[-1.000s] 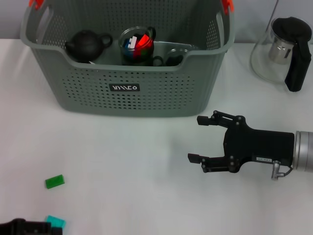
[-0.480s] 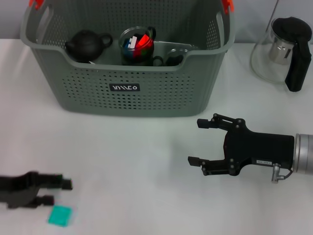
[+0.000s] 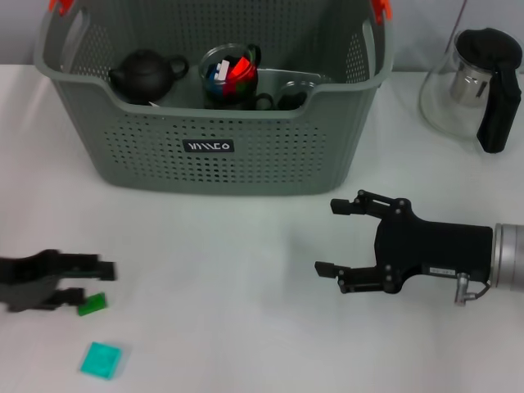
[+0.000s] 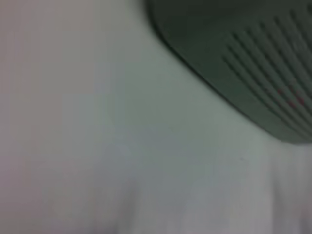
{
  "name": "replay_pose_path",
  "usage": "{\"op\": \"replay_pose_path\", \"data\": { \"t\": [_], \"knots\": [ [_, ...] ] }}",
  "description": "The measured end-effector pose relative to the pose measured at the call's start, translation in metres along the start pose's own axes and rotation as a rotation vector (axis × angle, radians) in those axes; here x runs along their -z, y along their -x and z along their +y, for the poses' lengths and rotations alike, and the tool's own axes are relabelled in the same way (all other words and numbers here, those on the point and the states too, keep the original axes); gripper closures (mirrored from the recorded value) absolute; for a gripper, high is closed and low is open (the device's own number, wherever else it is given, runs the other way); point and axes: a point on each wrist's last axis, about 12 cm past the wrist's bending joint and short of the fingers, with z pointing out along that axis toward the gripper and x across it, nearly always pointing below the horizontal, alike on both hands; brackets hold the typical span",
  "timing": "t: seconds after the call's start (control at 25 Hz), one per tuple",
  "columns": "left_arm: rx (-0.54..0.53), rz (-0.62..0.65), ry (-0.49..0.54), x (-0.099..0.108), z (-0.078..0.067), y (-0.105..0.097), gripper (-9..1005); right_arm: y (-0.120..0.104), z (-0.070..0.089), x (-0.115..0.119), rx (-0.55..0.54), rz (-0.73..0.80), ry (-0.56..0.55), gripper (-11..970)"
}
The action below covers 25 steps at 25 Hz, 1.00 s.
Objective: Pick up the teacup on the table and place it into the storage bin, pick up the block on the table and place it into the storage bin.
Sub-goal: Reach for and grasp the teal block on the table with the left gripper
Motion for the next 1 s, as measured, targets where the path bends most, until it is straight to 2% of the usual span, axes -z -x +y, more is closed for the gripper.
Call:
{"op": "replay_pose_path", "data": {
  "t": [0.12,0.32,0.48,1.0],
  "knots": [
    [0.071,-0.06,0.005,0.015,0.018,-0.011,232,0.001,-0.001,-0.001,0.003,0.001,-0.001,17],
    [0.123,-0.106,0.02,0.024,0.031,-0.023,232,0.002,-0.002,-0.002,0.004,0.0,0.001,18],
    [0.124,-0.103,0.016,0.019,0.03,-0.024,233,0.002,-0.001,-0.003,0.003,0.0,0.002,17],
    [0.081,-0.032,0.044,-0.011,0.015,-0.006,233,-0.001,0.001,0.0,-0.007,0.0,0.0,17]
  ]
}}
